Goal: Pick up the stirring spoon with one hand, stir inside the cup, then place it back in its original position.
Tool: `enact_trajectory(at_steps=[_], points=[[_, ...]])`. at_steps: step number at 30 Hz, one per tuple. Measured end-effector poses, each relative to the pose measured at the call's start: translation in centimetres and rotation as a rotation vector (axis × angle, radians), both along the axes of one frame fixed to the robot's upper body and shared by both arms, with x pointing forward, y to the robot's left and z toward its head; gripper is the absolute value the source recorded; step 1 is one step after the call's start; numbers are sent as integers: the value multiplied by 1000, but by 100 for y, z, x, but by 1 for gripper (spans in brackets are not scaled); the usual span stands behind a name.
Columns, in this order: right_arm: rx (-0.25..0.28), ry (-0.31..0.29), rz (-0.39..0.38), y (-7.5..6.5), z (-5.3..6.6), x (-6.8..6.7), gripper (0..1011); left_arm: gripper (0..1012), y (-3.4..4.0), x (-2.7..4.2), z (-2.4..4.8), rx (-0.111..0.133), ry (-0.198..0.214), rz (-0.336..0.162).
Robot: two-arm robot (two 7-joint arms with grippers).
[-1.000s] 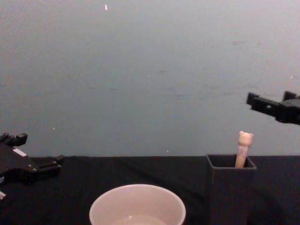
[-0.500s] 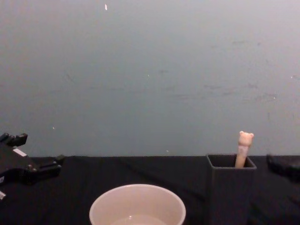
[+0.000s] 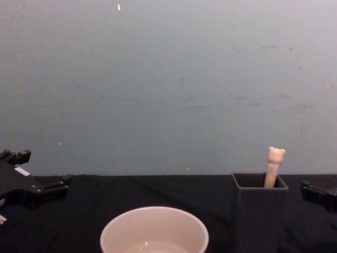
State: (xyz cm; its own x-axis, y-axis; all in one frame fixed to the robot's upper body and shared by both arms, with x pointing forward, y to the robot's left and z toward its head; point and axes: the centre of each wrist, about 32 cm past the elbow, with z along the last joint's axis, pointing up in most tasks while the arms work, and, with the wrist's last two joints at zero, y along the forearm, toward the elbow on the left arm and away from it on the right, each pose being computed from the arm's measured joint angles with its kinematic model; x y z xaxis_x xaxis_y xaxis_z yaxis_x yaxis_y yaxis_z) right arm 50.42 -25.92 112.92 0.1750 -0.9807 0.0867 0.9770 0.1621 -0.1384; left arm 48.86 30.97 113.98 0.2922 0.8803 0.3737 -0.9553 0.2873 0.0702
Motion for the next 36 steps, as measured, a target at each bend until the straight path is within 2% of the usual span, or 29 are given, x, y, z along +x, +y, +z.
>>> enact_trajectory(at_steps=[36], points=[[-4, -10, 3, 4, 14, -1, 1000, 1001, 0, 0, 0, 0, 0, 0]])
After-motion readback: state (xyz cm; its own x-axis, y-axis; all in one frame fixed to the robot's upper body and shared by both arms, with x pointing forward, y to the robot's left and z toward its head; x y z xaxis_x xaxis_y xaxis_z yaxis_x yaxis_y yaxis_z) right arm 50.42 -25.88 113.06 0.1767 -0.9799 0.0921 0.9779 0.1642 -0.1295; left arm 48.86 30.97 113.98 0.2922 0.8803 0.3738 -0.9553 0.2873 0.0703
